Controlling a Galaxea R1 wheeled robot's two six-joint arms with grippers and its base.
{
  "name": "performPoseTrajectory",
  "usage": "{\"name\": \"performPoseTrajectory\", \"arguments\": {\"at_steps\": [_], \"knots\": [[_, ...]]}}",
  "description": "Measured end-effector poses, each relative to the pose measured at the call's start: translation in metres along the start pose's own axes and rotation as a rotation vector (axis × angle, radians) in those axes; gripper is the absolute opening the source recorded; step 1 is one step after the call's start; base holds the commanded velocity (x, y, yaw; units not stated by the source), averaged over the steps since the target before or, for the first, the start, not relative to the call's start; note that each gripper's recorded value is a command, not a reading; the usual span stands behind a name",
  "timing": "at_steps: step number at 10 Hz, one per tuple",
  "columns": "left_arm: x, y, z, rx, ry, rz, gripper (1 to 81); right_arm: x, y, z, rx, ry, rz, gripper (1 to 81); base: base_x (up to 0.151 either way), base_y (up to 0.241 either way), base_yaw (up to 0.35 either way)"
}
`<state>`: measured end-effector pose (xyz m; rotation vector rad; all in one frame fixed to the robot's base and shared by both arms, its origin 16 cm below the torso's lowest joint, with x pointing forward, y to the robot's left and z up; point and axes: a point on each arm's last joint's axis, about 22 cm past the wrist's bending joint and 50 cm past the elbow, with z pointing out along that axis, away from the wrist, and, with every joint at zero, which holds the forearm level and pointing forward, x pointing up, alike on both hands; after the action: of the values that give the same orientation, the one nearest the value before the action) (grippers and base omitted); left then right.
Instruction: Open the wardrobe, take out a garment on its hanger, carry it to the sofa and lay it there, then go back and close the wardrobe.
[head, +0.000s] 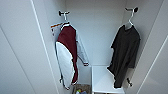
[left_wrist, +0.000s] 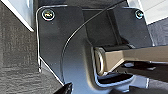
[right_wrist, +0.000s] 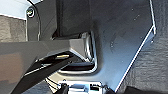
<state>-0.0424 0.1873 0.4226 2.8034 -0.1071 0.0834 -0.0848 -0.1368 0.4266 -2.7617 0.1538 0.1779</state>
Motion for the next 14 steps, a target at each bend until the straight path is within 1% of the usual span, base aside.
{"name": "performPoseTrajectory", "arguments": {"at_steps": [3,7,12,14], "knots": [[-0.0013,0.0001,-0.0001,0.0,-0.002,-0.001,81.1,-0.0001,0.0003,-0.0001,0.0,-0.001,0.0,81.1,0.09,-0.075,0.0],[-0.0049,0.0007,-0.0003,-0.001,-0.005,-0.002,81.1,-0.0045,0.0013,-0.0001,-0.002,-0.006,0.0,81.1,0.09,0.0,0.0],[-0.0025,0.0003,-0.0002,0.0,-0.003,0.0,81.1,0.001,-0.001,0.0002,0.001,0.001,0.0,81.1,0.09,0.0,0.0],[-0.0032,0.0004,-0.0002,0.0,-0.004,-0.001,81.1,0.001,0.0023,-0.0002,-0.006,0.001,0.001,81.1,0.09,0.0,0.0]]}}
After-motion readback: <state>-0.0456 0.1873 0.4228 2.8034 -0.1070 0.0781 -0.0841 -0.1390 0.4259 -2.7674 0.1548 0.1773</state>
